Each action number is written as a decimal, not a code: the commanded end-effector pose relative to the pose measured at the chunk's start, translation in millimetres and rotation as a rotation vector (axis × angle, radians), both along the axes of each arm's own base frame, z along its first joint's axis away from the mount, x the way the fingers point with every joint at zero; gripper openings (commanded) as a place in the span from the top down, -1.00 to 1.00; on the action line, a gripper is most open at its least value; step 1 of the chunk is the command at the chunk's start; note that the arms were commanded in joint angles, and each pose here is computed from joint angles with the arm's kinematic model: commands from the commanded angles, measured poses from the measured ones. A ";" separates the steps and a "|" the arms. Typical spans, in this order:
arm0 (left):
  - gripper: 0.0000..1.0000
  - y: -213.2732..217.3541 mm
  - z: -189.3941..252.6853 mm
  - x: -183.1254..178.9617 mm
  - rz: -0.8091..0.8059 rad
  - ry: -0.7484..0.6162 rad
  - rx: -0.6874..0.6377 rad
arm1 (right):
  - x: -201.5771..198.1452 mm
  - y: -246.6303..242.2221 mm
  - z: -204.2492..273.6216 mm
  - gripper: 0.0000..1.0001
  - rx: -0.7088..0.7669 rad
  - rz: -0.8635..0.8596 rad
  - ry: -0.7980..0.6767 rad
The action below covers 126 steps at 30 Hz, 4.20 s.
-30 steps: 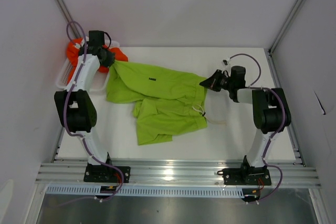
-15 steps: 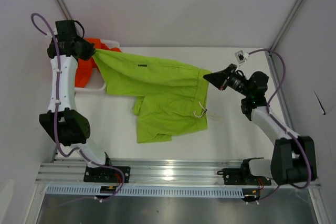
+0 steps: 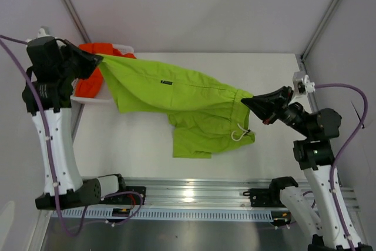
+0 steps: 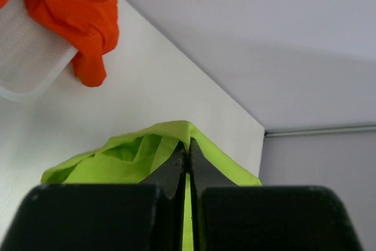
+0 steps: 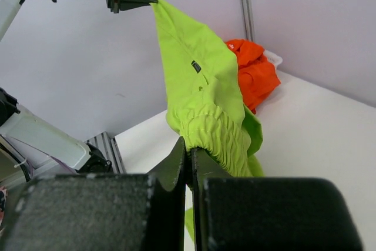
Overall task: Fold and stack the shorts
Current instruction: Flatten the shorts out
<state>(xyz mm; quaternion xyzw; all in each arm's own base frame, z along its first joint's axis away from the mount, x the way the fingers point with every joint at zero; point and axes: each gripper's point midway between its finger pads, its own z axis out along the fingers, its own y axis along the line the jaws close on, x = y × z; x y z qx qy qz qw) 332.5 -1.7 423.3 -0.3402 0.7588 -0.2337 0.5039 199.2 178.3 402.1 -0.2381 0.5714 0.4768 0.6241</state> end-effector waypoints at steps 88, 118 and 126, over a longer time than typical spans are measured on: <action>1.00 -52.4 -230.5 186.3 -0.088 0.093 -0.163 | 211.4 -79.9 -172.2 1.00 0.093 -0.514 0.505; -0.98 -156.1 -175.2 126.6 -0.429 0.048 0.160 | 329.1 -156.7 -241.1 0.19 -0.006 -0.789 0.803; -0.97 -204.4 -194.5 45.1 -0.539 0.013 0.165 | 365.1 -114.9 -246.4 1.00 0.098 -0.523 0.875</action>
